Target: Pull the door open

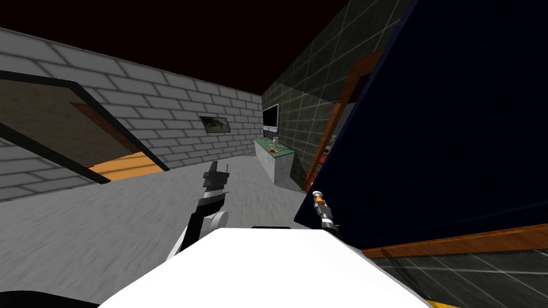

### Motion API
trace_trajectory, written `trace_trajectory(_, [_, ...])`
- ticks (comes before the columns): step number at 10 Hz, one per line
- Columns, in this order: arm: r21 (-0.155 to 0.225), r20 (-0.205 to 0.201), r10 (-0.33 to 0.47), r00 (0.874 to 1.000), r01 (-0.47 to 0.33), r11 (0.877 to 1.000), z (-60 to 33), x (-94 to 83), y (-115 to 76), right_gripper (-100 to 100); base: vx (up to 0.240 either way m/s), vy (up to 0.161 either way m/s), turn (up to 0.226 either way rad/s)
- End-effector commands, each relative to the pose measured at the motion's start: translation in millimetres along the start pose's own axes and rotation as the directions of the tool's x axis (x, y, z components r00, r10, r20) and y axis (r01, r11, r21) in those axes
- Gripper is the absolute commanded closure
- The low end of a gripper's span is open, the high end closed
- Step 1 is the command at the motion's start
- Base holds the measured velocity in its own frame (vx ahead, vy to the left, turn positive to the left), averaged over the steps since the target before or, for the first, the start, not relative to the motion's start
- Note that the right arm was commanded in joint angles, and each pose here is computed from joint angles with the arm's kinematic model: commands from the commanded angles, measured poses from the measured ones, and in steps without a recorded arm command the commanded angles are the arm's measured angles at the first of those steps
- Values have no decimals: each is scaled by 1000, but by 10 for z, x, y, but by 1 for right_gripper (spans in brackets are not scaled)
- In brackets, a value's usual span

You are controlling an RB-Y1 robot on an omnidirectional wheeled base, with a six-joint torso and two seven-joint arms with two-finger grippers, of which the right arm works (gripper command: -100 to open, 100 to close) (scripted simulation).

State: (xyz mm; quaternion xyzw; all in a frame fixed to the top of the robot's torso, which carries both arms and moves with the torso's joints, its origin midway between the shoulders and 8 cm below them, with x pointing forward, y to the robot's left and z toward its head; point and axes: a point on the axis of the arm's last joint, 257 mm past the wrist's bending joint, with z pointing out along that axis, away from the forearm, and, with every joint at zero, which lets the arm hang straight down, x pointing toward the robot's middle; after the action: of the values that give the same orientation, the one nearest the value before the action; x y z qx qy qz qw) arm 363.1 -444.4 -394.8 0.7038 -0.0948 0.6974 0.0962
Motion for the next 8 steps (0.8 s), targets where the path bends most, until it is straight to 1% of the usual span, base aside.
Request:
trace_trajectory(1, [32, -6, 0, 1000, 0, 999, -46, 18, -64, 100, -178, -30, 65])
trace_trajectory(3, [70, -8, 1, 1000, -1, 998, -97, 25, -139, 100, -207, -54, 77])
trace_trajectory(5, [98, -9, 3, 1000, -2, 995, -138, 29, -194, 100, -197, -11, 38])
trace_trajectory(6, [90, -4, 0, 1000, 0, 996, -122, 13, -184, 100, -83, -2, 10])
trace_trajectory(7, [106, -2, -4, 1000, 4, 994, -249, -19, -161, 100, -32, -3, 10])
trace_trajectory(8, [115, -4, -7, 1000, 7, 993, -316, -23, -142, 100, -30, -5, 8])
